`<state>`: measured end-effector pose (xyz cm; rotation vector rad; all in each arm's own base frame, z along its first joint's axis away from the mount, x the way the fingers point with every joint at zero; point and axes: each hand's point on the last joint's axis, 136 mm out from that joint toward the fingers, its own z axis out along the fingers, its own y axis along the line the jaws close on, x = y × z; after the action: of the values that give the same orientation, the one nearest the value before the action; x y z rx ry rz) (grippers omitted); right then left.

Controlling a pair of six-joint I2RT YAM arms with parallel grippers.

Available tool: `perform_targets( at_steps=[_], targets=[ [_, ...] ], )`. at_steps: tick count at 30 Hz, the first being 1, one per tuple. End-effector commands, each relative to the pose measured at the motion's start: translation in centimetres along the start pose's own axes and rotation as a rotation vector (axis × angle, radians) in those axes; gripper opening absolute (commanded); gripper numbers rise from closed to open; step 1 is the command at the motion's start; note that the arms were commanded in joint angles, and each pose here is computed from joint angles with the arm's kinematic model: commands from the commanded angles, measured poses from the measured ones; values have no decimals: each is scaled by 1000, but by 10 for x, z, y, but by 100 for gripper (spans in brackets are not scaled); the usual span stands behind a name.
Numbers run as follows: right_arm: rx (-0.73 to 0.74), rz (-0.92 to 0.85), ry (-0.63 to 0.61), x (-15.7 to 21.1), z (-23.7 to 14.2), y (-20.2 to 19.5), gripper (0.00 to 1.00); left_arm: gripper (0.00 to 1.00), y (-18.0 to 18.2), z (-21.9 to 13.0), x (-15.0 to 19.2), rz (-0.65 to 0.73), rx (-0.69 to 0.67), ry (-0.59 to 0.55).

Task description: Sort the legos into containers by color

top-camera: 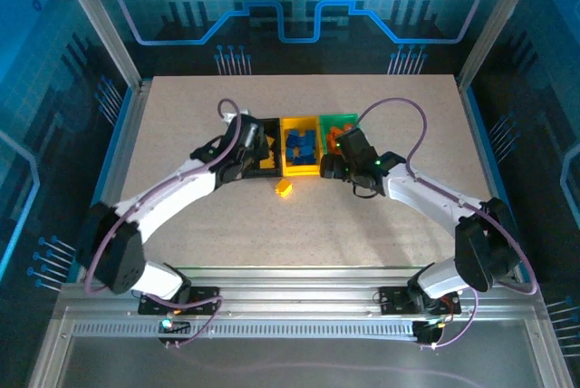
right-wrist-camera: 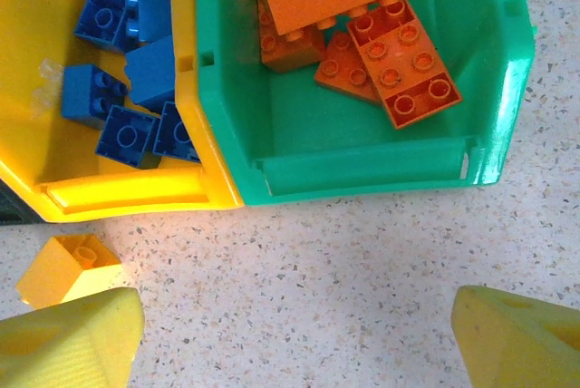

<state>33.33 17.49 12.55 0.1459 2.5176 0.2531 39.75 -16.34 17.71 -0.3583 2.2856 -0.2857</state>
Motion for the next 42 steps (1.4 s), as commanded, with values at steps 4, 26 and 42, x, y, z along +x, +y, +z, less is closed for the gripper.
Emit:
perform_targets(
  at_steps=[4,26,42],
  targets=[
    [-5,40,-37,-6,-16,-8,89,41,4,56,-15,73,-116,61],
    [-13,78,-36,-2,-15,-18,91,96,-31,1,155,346,140,365],
    [-21,86,-68,-11,-31,-20,91,74,-24,63,157,508,-29,286]
  ],
)
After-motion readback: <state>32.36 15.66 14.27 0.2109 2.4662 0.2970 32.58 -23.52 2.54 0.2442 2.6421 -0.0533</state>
